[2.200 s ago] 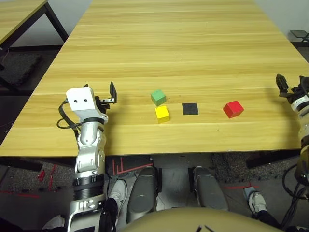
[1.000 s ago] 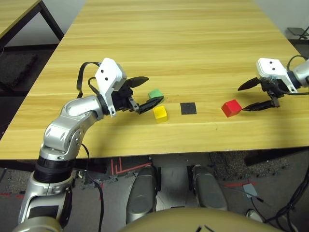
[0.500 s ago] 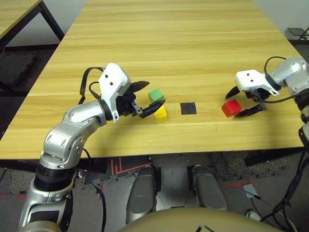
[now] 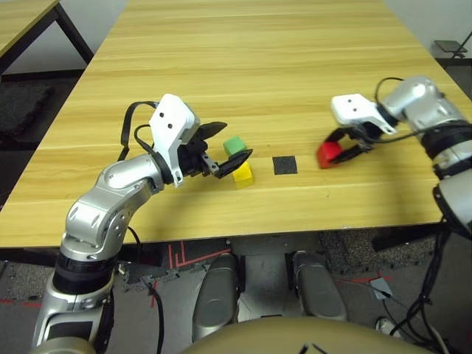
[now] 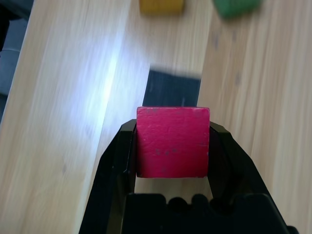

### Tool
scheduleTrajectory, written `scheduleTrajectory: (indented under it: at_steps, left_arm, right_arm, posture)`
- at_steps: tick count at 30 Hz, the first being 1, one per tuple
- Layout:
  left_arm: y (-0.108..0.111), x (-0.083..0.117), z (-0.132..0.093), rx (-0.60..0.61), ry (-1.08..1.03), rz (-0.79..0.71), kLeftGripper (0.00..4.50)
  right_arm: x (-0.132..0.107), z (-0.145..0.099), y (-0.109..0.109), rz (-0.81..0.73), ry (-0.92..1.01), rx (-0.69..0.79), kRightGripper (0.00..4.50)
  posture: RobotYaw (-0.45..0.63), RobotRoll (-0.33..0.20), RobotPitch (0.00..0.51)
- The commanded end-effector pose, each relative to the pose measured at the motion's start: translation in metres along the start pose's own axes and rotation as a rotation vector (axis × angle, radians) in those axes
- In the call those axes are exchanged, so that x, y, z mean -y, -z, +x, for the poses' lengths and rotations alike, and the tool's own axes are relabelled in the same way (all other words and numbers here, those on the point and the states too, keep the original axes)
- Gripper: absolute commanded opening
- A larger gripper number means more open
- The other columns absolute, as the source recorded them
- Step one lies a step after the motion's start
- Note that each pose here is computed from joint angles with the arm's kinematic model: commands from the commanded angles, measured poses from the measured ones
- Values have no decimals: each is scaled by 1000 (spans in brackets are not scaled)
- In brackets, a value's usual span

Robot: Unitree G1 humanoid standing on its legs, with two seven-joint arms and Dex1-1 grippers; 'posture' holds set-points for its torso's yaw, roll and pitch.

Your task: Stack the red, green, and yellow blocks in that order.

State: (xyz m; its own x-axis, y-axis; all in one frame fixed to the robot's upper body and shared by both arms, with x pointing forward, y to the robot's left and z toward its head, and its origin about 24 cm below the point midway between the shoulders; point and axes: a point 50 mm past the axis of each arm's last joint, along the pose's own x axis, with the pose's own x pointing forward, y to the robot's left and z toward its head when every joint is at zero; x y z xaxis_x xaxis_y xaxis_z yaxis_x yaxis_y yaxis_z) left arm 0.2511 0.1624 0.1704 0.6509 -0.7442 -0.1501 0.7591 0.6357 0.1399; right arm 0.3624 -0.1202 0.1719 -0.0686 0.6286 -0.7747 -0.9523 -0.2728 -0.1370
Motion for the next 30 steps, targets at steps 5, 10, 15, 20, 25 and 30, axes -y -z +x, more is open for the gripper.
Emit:
scheduleTrajectory:
  at_steps: [5,10,15,20,25,30]
  left_arm:
    - [-2,2,9,-16,12,20,4500]
    - [-1,0,7,-17,-15,21,4500]
    - [-1,-3,5,-20,-39,21,4500]
    - [-2,-6,5,-22,-50,24,4500]
    - [-3,-9,6,-23,-60,27,4500]
    - [-1,-11,7,-42,-64,19,4500]
  right_arm:
    - [-1,20,-5,36,27,-75,2047]
    - [0,23,-1,40,39,-119,2047]
    - [-2,26,4,53,41,-132,2047]
    - [-3,29,2,59,33,-114,2047]
    - [-4,33,4,69,26,-108,2047]
    - [-10,34,9,94,1,-129,2047]
  posture:
    - [526,-222,102]
    - [546,-227,106]
    - [552,-227,114]
    - [553,-221,125]
    - [554,-214,130]
    - [550,-211,134]
